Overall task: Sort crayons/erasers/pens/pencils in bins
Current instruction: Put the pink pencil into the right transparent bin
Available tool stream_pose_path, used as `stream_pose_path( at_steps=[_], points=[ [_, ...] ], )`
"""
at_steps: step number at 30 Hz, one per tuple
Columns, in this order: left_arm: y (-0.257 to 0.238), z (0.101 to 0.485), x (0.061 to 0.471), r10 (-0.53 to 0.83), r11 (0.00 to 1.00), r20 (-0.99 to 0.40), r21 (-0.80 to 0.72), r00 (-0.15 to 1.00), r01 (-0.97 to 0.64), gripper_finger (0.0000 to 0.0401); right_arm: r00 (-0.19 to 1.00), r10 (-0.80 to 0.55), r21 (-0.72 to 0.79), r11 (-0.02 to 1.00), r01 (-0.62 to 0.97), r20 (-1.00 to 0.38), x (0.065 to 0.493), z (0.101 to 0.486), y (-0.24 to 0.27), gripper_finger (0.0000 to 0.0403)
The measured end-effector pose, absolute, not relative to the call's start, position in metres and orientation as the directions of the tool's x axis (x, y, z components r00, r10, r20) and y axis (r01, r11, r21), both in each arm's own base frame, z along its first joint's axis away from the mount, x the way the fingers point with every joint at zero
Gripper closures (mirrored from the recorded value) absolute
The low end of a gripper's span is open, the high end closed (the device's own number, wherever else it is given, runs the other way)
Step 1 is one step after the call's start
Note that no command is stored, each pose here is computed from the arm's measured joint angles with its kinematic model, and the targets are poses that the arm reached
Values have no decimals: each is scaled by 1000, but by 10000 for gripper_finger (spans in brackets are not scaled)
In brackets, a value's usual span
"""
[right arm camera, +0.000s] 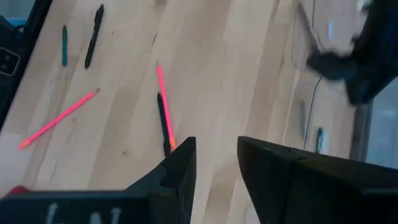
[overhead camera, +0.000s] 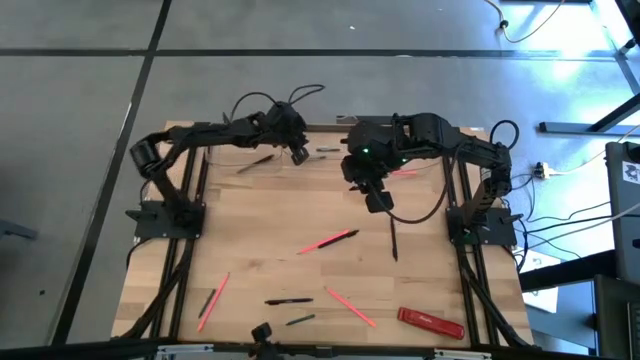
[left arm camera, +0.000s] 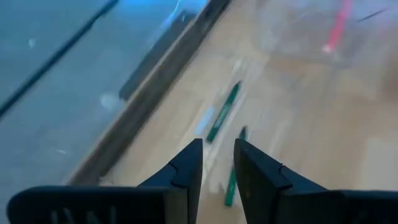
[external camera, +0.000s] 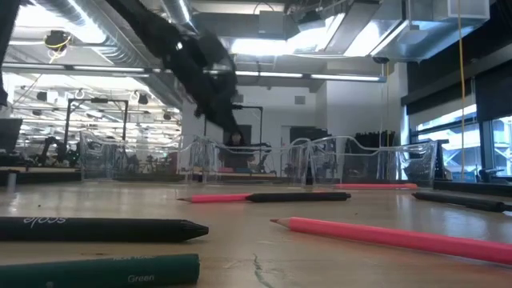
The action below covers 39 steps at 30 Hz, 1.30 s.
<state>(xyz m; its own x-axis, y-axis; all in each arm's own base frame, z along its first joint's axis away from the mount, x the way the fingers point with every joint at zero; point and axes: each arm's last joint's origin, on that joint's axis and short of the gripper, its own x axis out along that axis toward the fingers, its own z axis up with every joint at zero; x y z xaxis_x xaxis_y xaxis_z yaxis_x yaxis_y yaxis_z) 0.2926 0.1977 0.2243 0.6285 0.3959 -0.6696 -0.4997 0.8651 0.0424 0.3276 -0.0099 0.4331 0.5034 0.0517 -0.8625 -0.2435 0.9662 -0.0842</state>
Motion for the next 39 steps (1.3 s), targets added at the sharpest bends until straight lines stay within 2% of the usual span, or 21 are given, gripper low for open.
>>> stream_pose_path(
  at_steps=[7,14,23,31,39],
  points=[
    [140,286,269,433,880,-632,143,643,-452,318,430,54,-20,986,-164,-901,311,435,-9,283],
    [74,316,239,335,910,-676,50,656,-412,318,396,52,12,995,-103,-917,288,424,-6,283],
    [14,314,219,191,883,-793,-118,578,-454,319,532,-14,-12,1000,8,-847,264,384,-2,283],
    [-27,311,215,98,883,-813,-195,574,-427,319,500,24,-75,981,-178,-866,270,324,16,283],
    [-41,312,214,135,861,-792,-204,595,-466,319,622,63,-136,954,-267,-780,288,261,19,283]
  ],
)
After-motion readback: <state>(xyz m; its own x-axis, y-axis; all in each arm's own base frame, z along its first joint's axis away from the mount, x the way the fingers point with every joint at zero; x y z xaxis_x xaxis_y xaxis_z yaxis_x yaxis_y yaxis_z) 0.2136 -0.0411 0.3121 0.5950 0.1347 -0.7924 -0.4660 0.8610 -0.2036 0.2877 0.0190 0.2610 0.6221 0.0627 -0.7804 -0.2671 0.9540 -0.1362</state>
